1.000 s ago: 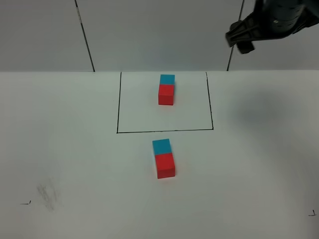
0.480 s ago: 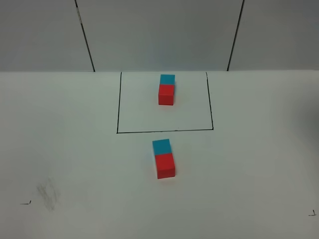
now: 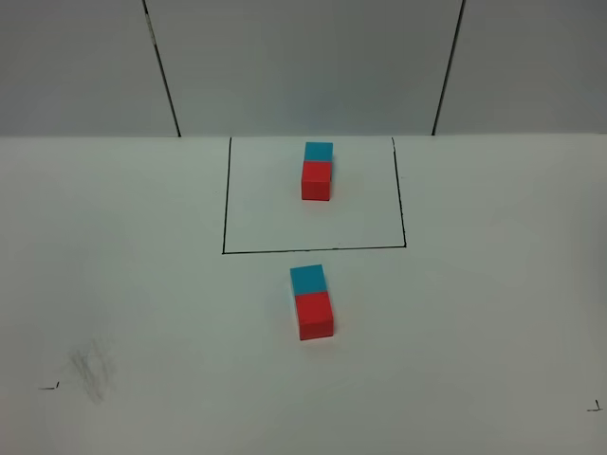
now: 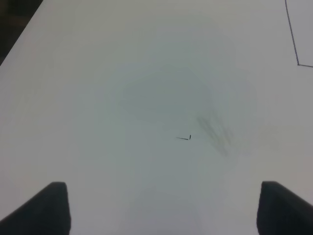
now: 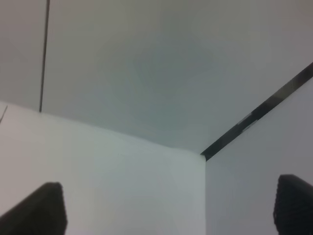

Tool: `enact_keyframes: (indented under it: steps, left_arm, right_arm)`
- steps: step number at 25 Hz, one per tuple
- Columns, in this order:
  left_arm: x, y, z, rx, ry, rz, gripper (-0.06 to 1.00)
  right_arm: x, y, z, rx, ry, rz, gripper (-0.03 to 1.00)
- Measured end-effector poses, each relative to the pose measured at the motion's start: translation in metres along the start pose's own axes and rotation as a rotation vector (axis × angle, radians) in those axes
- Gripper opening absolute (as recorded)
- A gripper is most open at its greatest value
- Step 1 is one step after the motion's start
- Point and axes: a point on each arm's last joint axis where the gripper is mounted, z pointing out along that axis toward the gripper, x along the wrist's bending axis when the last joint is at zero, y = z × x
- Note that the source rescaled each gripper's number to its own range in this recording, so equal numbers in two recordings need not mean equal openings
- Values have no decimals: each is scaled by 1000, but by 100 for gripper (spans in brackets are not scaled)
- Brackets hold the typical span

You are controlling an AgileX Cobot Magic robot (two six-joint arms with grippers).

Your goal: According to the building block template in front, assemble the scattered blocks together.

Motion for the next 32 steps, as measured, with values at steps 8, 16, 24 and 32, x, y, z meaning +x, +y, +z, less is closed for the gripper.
enact_keyframes:
  steps: [8,16,24,32]
  left_arm:
    - [0,0,0,0,0,0,99]
    - [0,0,0,0,0,0,99]
    - [0,0,0,0,0,0,99]
    - [0,0,0,0,0,0,99]
  right_arm:
    - [-11,-59,-100,-92,-73,-5,87]
    - [1,-158,-140,-46,-149,51,87]
    - [20,-244,-177,-163,-144,234,87]
    - [51,-300,-161,-193,-15,351,87]
